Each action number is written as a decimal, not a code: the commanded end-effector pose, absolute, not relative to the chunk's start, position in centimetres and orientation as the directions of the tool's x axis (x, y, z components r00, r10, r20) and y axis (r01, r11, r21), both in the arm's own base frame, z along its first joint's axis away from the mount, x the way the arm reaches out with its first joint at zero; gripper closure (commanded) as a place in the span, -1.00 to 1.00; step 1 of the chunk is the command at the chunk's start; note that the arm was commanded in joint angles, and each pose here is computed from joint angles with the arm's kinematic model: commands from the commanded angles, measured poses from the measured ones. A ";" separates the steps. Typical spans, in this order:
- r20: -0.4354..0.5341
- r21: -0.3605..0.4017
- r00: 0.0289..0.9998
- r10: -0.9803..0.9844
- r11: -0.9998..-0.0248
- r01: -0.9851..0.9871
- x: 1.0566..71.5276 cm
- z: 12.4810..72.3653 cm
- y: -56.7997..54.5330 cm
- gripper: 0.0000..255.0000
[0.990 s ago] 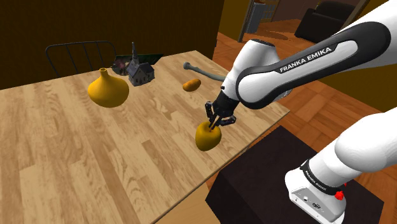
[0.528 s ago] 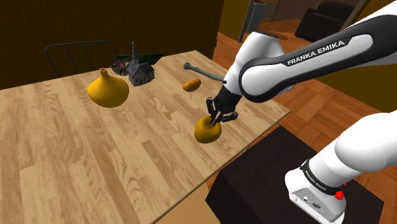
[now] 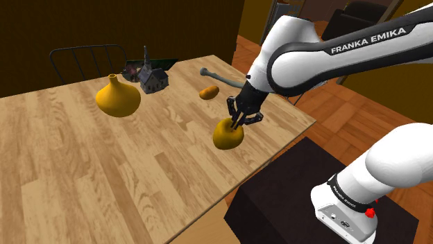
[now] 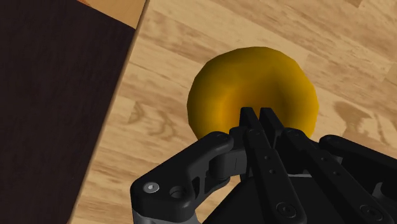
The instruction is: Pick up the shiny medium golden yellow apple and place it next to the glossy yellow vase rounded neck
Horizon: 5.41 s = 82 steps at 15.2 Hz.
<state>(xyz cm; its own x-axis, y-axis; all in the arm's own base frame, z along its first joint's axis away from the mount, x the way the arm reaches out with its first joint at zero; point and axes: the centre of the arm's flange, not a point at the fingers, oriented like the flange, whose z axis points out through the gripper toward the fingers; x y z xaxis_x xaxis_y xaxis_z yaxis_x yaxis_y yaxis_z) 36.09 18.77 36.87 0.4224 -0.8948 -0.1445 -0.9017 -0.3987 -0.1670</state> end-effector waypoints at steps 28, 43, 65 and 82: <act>-0.144 -0.167 0.422 -0.895 -0.399 -0.902 36.0 52.3 18.8 1.00; -0.144 -0.167 0.422 -0.895 -0.399 -0.902 43.8 56.9 20.5 1.00; -0.145 -0.167 0.422 -0.895 -0.399 -0.902 68.5 55.3 26.0 1.00; -0.144 -0.167 0.422 -0.895 -0.399 -0.902 68.6 46.4 26.0 1.00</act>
<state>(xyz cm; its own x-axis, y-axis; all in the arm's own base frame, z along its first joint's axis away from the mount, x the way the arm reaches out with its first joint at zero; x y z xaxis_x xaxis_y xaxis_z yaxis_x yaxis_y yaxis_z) 68.50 26.06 46.94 0.4224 -0.8948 -0.1444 -0.9018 -0.3989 -0.1659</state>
